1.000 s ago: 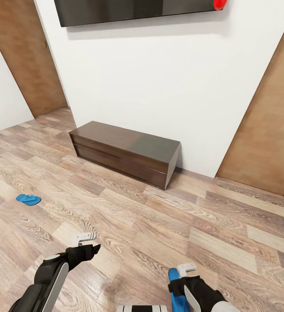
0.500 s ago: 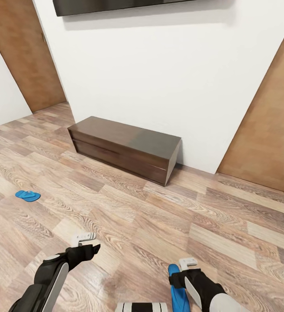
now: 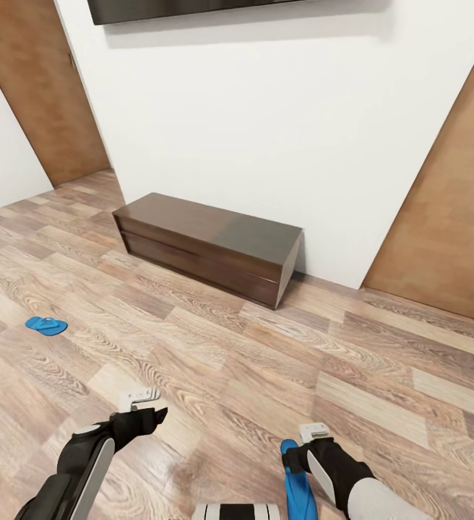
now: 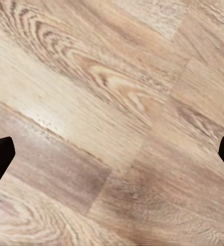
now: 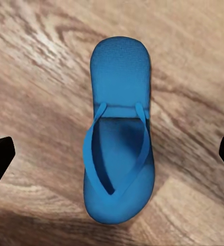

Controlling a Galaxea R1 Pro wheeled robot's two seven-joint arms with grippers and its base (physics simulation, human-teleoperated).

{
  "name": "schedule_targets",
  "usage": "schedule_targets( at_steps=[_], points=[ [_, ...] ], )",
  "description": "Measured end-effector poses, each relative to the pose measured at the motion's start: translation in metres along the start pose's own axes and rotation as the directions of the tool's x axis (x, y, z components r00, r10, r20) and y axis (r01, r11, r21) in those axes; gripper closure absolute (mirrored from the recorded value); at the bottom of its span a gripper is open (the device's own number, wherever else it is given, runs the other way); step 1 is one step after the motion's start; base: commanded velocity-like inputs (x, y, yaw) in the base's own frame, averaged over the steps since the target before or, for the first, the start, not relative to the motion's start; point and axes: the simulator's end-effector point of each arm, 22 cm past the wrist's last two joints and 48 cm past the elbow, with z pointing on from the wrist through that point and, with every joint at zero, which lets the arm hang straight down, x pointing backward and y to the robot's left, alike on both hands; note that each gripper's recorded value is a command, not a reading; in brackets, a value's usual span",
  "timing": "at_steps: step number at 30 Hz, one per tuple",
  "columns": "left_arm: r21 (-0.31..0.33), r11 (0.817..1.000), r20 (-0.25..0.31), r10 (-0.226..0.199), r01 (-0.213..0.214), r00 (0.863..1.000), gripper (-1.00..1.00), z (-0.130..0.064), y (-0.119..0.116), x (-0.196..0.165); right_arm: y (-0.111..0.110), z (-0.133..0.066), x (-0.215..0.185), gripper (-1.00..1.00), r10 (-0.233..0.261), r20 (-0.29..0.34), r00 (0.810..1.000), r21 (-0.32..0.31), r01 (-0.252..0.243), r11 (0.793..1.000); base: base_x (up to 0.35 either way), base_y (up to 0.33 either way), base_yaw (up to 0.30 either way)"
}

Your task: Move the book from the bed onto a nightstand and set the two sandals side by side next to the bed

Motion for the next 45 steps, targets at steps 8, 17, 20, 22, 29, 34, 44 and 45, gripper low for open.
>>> schedule_targets(
  at_steps=[8,17,20,22,29,34,44,45],
  points=[
    [-0.005,1.0,-0.033,-0.004,0.003,0.999,-1.0,0.01,0.003,0.014,-0.002,0.01,0.005,-1.0,0.002,-0.027,1.0,0.001,-0.002,1.0,0.0,0.0,0.0],
    [-0.01,1.0,-0.066,-0.007,0.007,0.998,-1.0,0.02,0.006,0.028,-0.008,0.021,0.019,-1.0,0.005,-0.07,0.998,0.007,-0.004,1.0,0.0,0.0,0.0],
    [-0.011,1.0,-0.066,-0.007,0.007,0.998,-1.0,0.021,0.006,0.028,-0.009,0.021,0.019,-1.0,0.005,-0.076,0.997,0.009,-0.004,1.0,0.0,0.0,0.0],
    [-0.011,1.0,-0.066,-0.007,0.007,0.998,-1.0,0.021,0.006,0.028,-0.01,0.02,0.019,-1.0,0.005,-0.079,0.997,0.01,-0.004,1.0,0.0,0.0,0.0],
    [-0.01,1.0,-0.066,-0.007,0.007,0.998,-1.0,0.021,0.006,0.028,-0.012,0.02,0.016,-1.0,0.004,-0.083,0.997,0.015,-0.003,1.0,0.0,0.0,0.0],
    [-0.01,1.0,-0.066,-0.007,0.007,0.998,-1.0,0.021,0.006,0.028,-0.014,0.019,0.009,-1.0,0.004,-0.078,0.997,0.021,-0.002,1.0,0.0,0.0,0.0],
    [-0.016,1.0,-0.099,-0.011,0.009,0.995,-1.0,0.03,0.009,0.042,-0.015,0.028,0.01,-1.0,0.004,-0.103,0.995,0.023,-0.002,1.0,0.0,0.0,0.0],
    [-0.016,1.0,-0.103,-0.011,0.01,0.995,-1.0,0.031,0.009,0.044,-0.015,0.029,0.012,-1.0,0.004,-0.112,0.994,0.023,-0.001,1.0,0.0,0.0,0.0]
  ],
)
